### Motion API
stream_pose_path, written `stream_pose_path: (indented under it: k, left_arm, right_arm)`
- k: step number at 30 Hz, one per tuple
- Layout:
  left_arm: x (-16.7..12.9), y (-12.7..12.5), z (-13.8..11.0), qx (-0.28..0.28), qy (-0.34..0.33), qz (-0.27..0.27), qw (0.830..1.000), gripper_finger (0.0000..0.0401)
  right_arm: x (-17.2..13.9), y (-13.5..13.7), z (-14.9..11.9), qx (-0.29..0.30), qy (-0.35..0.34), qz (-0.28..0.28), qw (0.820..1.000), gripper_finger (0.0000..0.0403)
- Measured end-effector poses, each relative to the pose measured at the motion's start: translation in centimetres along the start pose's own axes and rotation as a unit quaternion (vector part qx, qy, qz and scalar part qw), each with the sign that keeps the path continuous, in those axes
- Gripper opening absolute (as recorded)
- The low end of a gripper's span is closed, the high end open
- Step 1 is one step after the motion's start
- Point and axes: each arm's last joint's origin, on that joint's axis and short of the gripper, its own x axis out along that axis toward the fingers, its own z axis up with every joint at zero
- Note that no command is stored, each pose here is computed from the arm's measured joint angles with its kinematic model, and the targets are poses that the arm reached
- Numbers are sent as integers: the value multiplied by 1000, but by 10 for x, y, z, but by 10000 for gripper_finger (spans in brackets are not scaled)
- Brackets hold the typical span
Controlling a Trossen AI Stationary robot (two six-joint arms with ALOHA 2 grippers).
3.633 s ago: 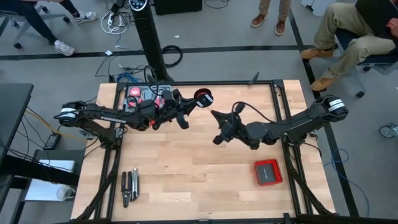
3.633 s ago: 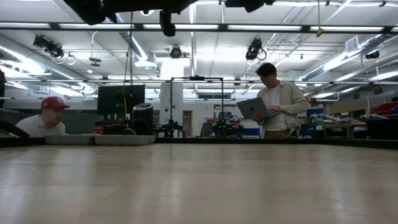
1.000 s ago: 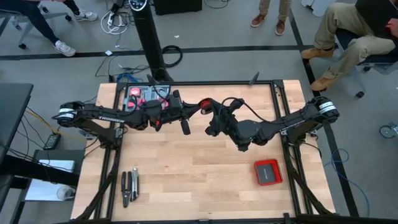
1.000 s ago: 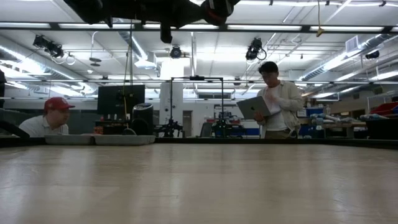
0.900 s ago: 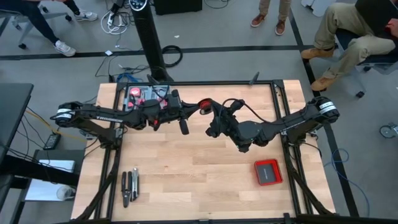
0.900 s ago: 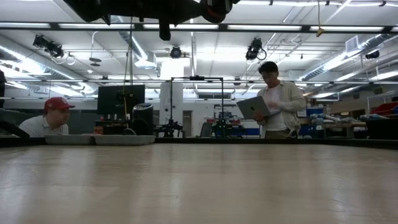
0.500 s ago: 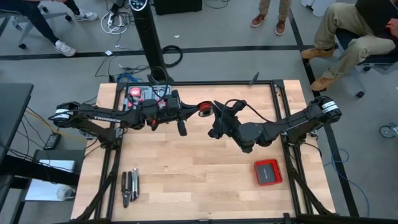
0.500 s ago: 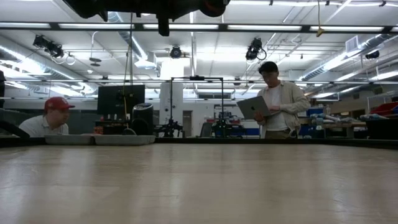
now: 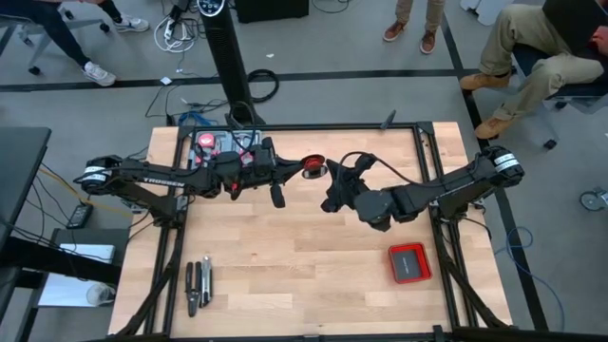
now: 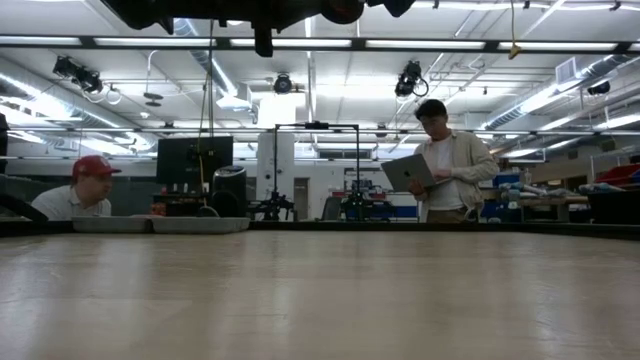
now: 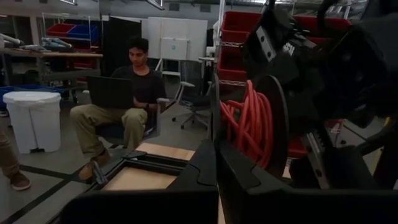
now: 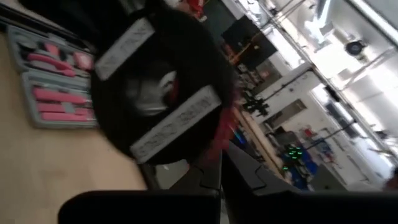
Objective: Coil cords
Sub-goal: Coil the red wire onto the spool
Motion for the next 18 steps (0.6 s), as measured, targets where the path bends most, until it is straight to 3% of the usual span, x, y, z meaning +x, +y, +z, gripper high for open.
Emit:
stream_pose_path:
  k: [14,18]
  left_arm:
    - [0,0,0,0,1,2,1000,0]
    - [0,0,0,0,1,2,1000,0]
  right_arm:
    - [-7,6,-8,4,21,-5,1000,8]
    - [-12,-2,-15,37,19,31,999,12]
